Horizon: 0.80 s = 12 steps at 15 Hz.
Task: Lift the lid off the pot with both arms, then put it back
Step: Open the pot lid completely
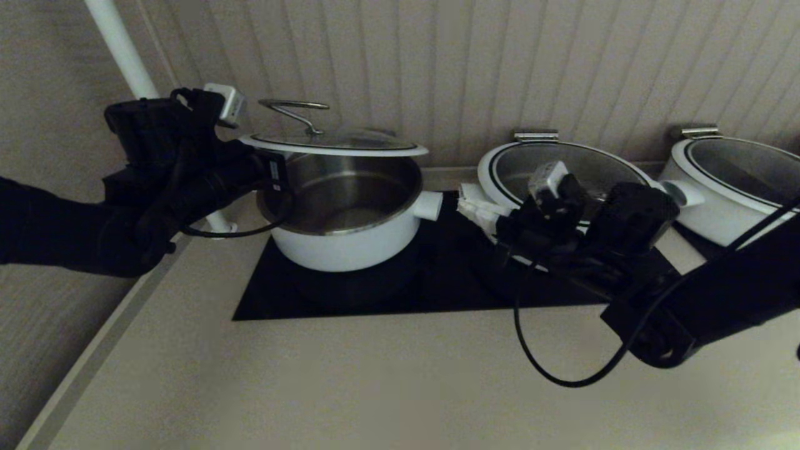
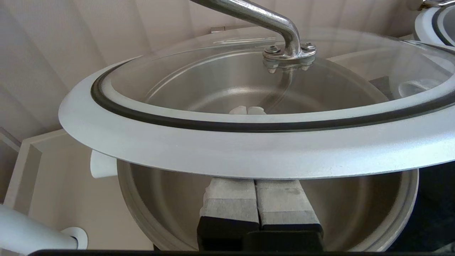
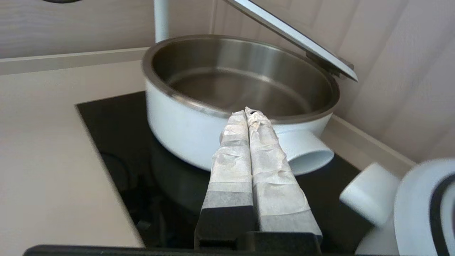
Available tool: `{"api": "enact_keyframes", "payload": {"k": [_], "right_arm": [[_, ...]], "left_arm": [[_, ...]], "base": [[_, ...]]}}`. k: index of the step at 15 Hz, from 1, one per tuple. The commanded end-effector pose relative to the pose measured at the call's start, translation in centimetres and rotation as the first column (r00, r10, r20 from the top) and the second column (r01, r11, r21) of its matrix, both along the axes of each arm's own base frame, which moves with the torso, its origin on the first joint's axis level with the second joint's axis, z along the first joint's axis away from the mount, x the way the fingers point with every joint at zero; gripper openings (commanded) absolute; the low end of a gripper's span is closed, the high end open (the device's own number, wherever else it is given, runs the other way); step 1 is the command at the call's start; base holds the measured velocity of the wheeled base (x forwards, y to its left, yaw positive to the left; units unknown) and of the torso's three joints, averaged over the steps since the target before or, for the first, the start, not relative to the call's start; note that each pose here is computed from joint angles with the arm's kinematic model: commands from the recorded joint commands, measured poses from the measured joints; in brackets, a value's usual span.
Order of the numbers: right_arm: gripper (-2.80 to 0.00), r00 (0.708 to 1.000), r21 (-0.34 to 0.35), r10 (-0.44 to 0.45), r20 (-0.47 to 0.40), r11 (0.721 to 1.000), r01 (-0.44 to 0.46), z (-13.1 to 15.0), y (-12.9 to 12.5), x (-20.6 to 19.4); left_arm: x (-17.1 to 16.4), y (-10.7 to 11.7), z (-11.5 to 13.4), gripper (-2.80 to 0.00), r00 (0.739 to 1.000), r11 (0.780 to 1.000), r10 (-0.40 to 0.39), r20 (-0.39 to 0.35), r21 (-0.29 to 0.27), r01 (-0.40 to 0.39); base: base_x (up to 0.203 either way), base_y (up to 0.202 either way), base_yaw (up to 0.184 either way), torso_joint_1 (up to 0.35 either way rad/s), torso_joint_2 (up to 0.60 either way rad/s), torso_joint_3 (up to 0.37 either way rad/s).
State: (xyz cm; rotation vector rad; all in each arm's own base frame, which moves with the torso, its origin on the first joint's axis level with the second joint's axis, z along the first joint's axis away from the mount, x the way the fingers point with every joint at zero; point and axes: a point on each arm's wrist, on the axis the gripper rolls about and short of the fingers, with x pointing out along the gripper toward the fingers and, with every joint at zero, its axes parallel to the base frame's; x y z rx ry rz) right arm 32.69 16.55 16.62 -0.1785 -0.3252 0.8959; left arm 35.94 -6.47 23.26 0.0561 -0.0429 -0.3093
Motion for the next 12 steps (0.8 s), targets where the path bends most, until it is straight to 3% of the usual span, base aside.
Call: {"api": "enact_keyframes", "payload": {"k": [1,4,12], "right_arm": [[-2.8,1.0,0.006,0.003,0.016,1.0,-0.003,1.1,-0.8,-1.7],[-2.8,1.0,-0.001,-0.002,0.0,1.0,0.002,1.7,-2.0,-4.3],[-2.8,0.991,-0.022,-0.132,-0.022,0.991,0.131,2.1,-5.1,-8.9]], "left_arm": [[-0.1,0.0,0.1,-2.8,1.0,1.0,0.0,0.008,0.0,0.0],[-0.1,0.0,0.3,-2.8,1.0,1.0,-0.001,0.01,-0.002,0.001],[-0.5,0.1,0.8,-2.8,1.0,1.0,0.012,0.026,-0.005,-0.012]], "base": [[0.0,0.0,0.0,0.0,0.0,0.0],[0.0,0.0,0.0,0.0,0.0,0.0],[0.0,0.0,0.0,0.0,0.0,0.0]]}}
